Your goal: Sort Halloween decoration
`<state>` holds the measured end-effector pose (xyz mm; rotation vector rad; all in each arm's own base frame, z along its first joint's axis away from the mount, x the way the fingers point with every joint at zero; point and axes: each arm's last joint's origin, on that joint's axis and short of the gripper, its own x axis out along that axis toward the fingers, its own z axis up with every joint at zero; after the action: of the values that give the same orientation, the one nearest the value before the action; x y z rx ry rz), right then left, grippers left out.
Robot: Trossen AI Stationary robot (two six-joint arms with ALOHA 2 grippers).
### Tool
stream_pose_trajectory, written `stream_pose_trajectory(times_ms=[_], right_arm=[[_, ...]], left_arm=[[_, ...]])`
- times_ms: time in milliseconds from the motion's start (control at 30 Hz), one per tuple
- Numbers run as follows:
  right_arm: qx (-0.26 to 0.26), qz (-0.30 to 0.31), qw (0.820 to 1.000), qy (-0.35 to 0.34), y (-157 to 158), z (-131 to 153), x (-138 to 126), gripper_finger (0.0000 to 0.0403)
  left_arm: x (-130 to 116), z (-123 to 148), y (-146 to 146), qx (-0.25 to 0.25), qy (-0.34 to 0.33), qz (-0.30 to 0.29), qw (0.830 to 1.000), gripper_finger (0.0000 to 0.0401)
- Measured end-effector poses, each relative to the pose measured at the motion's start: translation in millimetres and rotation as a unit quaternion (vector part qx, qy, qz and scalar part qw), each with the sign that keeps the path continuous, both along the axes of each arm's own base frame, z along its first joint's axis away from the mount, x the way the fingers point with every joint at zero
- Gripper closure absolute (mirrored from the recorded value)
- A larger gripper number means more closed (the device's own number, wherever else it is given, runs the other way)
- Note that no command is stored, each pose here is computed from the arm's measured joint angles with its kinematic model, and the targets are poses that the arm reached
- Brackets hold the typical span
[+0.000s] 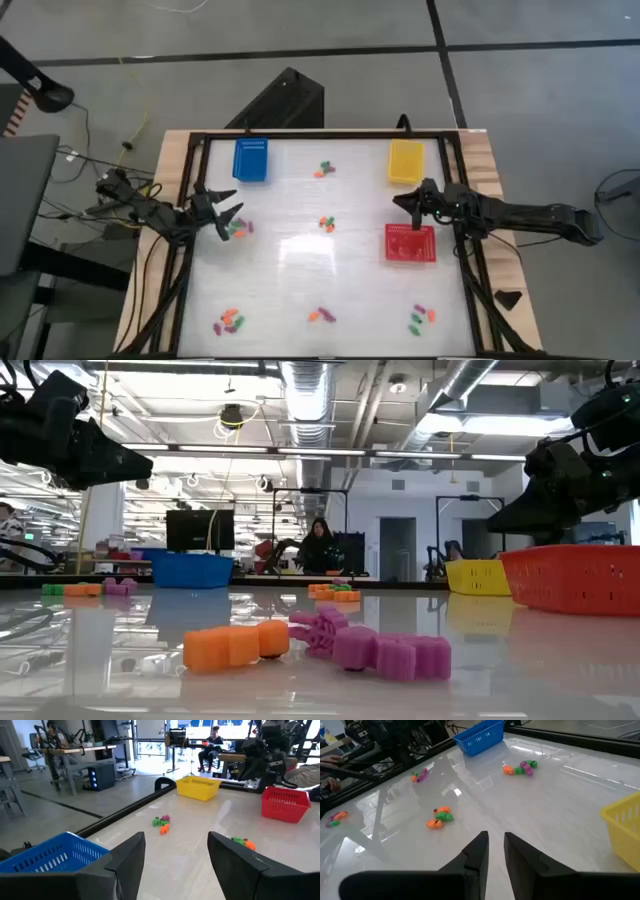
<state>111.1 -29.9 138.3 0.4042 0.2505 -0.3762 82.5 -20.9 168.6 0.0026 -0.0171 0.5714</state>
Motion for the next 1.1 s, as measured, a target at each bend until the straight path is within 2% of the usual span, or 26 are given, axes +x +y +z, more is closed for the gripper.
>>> stream_pose_trajectory(times_ms=[200,433,633,700,767,900,1033,1100], right_arm=[[0.0,0.0,1.0,0.0,0.0,0.0,0.0,0.031],[0.0,0.0,1.0,0.0,0.0,0.0,0.0,0.031],[-0.001,0.0,1.0,-0.005,-0.1,1.0,0.3,0.031],[0.008,-0.004,1.0,-0.013,-0.1,2.0,0.6,0.031],[0.05,-0.018,0.998,-0.033,-0.2,3.3,0.9,0.031],[0.141,-0.048,0.986,-0.073,-0.5,6.3,1.4,0.031],[0.188,-0.061,0.974,-0.108,-0.9,10.3,2.3,0.031],[0.207,-0.066,0.969,-0.116,-0.9,10.8,2.4,0.031]], left_arm=[[0.0,0.1,0.0,0.001,0.0,0.0,1.0,0.0195],[-0.3,-0.2,0.5,0.055,0.037,0.01,0.998,0.0195],[-0.3,-0.2,0.4,0.047,0.032,0.009,0.998,0.0195],[0.0,-0.1,0.1,0.002,0.002,0.002,1.0,0.0195],[0.5,0.8,-0.8,-0.074,-0.049,-0.019,0.996,0.0195],[1.4,1.7,-2.5,-0.231,-0.14,-0.056,0.961,0.0195],[0.6,1.9,-1.1,-0.305,-0.193,-0.03,0.932,0.0195],[0.2,1.9,-0.4,-0.348,-0.225,-0.017,0.91,0.0195]])
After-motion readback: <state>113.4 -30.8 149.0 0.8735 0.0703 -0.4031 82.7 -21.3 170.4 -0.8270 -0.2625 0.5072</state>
